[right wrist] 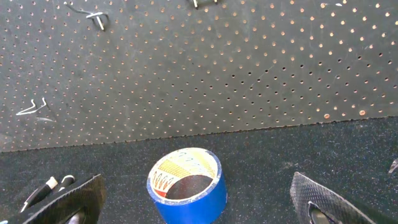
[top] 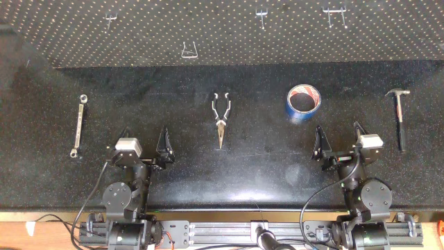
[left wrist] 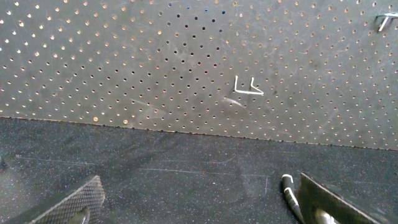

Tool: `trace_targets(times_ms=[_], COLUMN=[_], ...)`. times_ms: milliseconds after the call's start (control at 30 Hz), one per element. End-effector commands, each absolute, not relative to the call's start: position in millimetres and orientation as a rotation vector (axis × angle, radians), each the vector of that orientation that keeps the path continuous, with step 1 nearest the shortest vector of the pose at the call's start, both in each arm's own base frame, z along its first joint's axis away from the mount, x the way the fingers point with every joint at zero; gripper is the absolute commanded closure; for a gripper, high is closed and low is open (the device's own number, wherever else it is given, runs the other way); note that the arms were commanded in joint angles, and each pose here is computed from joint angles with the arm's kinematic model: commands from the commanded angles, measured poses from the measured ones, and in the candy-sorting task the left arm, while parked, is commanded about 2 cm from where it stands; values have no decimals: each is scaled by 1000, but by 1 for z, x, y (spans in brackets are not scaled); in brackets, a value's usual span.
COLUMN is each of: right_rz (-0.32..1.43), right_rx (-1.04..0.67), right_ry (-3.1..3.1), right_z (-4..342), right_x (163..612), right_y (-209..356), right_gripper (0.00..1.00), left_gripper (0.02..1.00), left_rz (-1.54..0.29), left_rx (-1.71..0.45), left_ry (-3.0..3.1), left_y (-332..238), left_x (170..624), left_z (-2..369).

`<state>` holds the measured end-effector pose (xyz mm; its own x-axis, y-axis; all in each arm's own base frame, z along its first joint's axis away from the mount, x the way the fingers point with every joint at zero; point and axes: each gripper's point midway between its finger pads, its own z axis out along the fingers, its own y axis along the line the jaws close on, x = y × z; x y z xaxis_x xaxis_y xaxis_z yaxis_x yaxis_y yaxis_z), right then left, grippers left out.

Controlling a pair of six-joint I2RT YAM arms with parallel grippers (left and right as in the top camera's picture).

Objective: Place Tools Onto Pegboard

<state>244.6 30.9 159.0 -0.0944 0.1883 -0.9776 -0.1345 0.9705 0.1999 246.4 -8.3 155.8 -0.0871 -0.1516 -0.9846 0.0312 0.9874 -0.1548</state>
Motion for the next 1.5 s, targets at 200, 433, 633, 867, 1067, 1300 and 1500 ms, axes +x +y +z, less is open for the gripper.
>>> trace_targets(times_ms=[200, 433, 633, 867, 1067, 1300, 1500], right_rz=[297, 297, 297, 297, 297, 297, 297], right_rx=[38, 38, 38, 38, 38, 38, 38], right_ry=[1640, 1640, 1640, 1640, 1640, 1640, 1640], right_z=[159, 159, 159, 159, 159, 159, 159], right_x=[244, 244, 244, 244, 244, 244, 244], right_y=[35, 35, 35, 35, 35, 35, 35], right_gripper=[25, 25, 25, 25, 25, 25, 25], left_gripper=[25, 23, 25, 25, 25, 25, 25], left_rz=[-195, -8, 170, 63, -39, -64, -62], left_rx=[-45, 53, -178, -129, -20, 38, 59], left_ry=[1648, 2298, 2866, 2939, 3023, 3069, 3075], left_y=[-18, 26, 144, 200, 224, 236, 239], left_x=[245, 262, 242, 227, 250, 283, 303], left_z=[157, 190, 191, 154, 85, 30, 19])
